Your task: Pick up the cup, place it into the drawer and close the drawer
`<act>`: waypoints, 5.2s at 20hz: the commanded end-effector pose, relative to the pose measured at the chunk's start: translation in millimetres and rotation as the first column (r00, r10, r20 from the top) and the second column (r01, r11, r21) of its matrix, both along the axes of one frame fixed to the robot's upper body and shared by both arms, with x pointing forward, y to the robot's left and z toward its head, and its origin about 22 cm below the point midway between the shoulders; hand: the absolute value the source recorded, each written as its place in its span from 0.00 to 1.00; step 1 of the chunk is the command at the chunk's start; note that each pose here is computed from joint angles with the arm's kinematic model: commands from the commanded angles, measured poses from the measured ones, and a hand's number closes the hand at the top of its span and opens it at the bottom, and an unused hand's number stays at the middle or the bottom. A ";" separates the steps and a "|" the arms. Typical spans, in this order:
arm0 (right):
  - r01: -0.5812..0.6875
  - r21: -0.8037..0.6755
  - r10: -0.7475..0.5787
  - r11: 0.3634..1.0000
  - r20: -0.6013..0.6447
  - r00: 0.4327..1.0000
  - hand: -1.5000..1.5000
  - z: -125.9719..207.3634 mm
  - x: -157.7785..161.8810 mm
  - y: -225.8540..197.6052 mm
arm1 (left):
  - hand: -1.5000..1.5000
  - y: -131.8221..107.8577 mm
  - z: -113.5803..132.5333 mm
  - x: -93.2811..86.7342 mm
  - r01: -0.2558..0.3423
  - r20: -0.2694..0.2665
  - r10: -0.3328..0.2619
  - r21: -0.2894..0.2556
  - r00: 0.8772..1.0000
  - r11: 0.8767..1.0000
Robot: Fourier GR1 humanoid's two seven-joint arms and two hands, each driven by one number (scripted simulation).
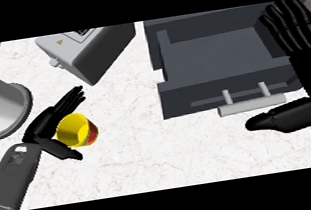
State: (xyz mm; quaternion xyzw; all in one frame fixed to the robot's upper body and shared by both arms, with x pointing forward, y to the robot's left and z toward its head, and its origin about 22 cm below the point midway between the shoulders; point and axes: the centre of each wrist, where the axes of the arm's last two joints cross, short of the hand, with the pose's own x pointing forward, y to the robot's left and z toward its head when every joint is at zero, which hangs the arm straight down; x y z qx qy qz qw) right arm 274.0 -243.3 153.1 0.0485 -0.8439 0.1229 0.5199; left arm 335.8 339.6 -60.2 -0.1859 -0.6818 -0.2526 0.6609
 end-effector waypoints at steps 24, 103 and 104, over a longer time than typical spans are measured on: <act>0.012 -0.022 -0.012 1.000 -0.011 1.000 0.00 -1.3 1.5 -5.0 | 1.00 -68.5 -36.3 -9.8 -0.020 0.289 0.082 -0.212 0.954 0.977; -0.585 -0.354 0.512 0.730 -0.286 0.810 1.00 -0.7 19.8 30.9 | 0.00 -306.8 192.8 100.3 -0.357 0.210 0.441 -0.341 0.873 0.869; -0.586 -0.395 0.492 0.707 -0.320 0.809 1.00 -1.8 13.8 18.5 | 0.00 -301.9 182.8 99.8 -0.356 0.195 0.436 -0.341 0.878 0.870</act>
